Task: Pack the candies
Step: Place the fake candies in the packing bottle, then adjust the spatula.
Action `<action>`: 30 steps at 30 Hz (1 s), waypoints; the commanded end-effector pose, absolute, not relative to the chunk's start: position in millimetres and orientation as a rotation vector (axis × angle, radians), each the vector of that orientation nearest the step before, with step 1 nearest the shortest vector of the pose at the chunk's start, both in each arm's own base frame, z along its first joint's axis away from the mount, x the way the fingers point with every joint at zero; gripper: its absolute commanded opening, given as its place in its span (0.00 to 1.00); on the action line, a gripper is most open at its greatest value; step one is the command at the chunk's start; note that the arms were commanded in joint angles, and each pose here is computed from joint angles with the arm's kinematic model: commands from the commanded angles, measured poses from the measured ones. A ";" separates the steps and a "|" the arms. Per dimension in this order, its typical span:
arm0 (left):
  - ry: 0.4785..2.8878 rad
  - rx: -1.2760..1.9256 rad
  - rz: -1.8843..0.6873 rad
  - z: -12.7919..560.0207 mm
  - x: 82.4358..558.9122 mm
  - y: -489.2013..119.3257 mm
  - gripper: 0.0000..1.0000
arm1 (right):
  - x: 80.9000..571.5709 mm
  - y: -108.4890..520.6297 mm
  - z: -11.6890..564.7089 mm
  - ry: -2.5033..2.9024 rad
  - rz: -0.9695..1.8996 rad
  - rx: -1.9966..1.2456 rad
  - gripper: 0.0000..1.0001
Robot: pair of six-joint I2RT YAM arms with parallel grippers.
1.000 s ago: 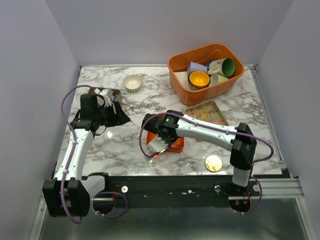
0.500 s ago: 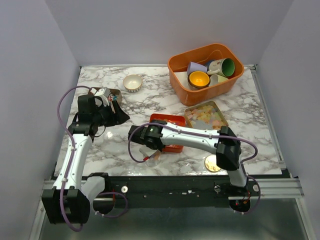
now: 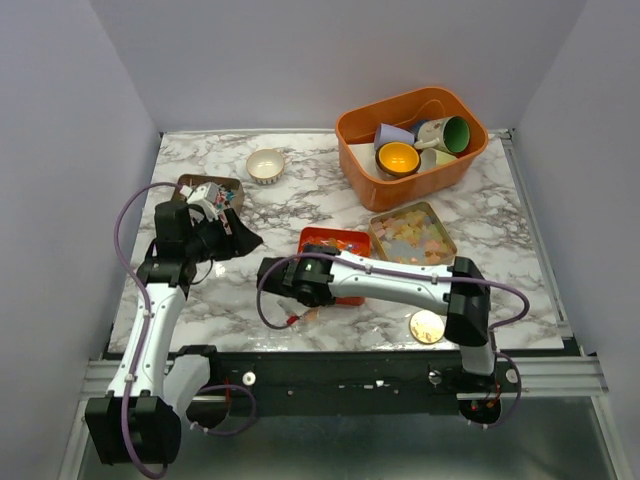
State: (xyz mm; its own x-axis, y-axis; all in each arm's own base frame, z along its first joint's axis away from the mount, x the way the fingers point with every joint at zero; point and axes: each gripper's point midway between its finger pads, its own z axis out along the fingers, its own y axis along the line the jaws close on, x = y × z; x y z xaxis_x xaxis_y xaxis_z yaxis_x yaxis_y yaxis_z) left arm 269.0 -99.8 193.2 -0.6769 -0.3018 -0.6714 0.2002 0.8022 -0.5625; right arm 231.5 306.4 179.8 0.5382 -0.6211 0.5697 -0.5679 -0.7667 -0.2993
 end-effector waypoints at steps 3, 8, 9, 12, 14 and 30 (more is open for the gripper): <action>2.030 0.008 -1.137 213.7 250.5 -137.3 0.75 | 234.3 288.9 228.5 1.373 -0.712 -2.527 0.01; 2.006 0.090 -1.230 218.6 248.0 -148.6 0.75 | 254.2 294.7 224.8 1.559 -0.451 -2.393 0.01; 2.016 0.091 -1.246 219.2 250.7 -149.7 0.75 | 256.9 297.9 226.1 1.558 -0.430 -2.381 0.01; 2.006 0.100 -1.342 222.0 251.3 -158.0 0.75 | 265.5 312.5 224.6 1.552 -0.357 -2.340 0.01; 1.995 0.084 -1.374 225.3 255.4 -160.4 0.75 | 269.3 319.2 217.4 1.559 -0.336 -2.335 0.01; 2.072 -0.015 -1.414 206.7 282.2 -160.6 0.39 | 268.0 358.2 252.2 1.514 -0.046 -2.045 0.01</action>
State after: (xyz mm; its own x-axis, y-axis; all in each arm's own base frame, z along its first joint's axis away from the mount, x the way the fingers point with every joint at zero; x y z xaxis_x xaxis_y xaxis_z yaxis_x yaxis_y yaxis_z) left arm 276.2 -157.2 206.2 -0.7964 -0.3492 -0.4938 0.3181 0.4525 -0.8331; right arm 268.5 335.8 208.4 0.3568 -0.9274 -0.1120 -0.8774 -0.2916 -0.3811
